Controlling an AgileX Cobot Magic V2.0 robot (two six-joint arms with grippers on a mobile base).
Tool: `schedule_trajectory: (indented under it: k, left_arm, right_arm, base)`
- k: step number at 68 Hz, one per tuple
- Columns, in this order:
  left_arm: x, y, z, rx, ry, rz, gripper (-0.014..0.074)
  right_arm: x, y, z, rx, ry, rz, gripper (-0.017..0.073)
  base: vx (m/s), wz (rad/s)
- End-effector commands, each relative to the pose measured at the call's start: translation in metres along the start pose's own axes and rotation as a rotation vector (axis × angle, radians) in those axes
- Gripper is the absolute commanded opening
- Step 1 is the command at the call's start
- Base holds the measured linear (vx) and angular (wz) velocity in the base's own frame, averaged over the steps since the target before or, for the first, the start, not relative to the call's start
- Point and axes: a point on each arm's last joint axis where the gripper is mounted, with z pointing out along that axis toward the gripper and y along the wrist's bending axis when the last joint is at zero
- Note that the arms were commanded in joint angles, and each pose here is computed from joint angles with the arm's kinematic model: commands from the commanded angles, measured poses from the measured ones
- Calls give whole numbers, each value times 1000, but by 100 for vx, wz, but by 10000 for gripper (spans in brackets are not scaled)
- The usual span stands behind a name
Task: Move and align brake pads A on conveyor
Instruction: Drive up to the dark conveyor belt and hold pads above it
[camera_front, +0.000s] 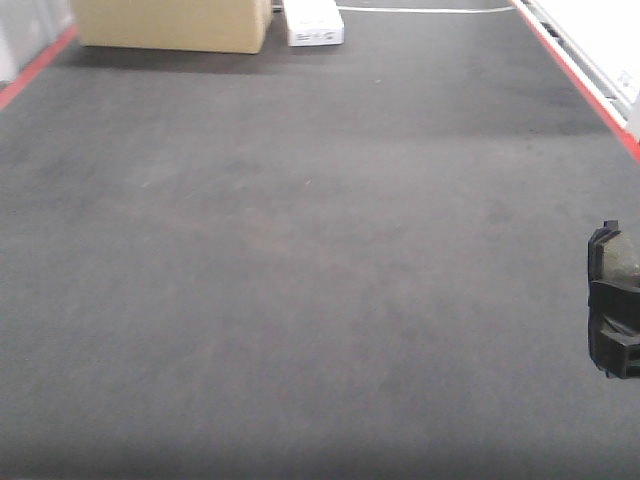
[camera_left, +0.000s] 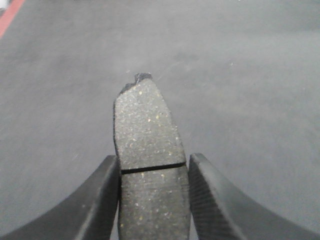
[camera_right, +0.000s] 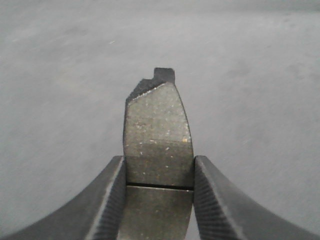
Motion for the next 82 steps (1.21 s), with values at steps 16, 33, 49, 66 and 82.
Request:
schedule_trajectory:
  k: [16, 33, 49, 66, 82]
  left_arm:
    - [-15, -2, -5, 18, -114, -6, 31]
    - [-15, -2, -5, 18, -114, -6, 31]
    - [-15, -2, -5, 18, -114, -6, 31]
    - [-15, -2, -5, 18, -114, -6, 31]
    - [-15, -2, -5, 18, -114, -6, 31]
  right_arm:
    - [-17, 1, -7, -12, -123, -3, 94]
    - [-17, 1, -7, -12, -123, -3, 94]
    - [-17, 1, -7, -12, -123, -3, 94]
    - [-17, 1, -7, -12, -123, -3, 94]
    - [-17, 1, -7, -12, -123, -3, 94]
  base:
    - [21, -19]
    - [14, -7]
    - [7, 11]
    - [2, 5]
    - [0, 0]
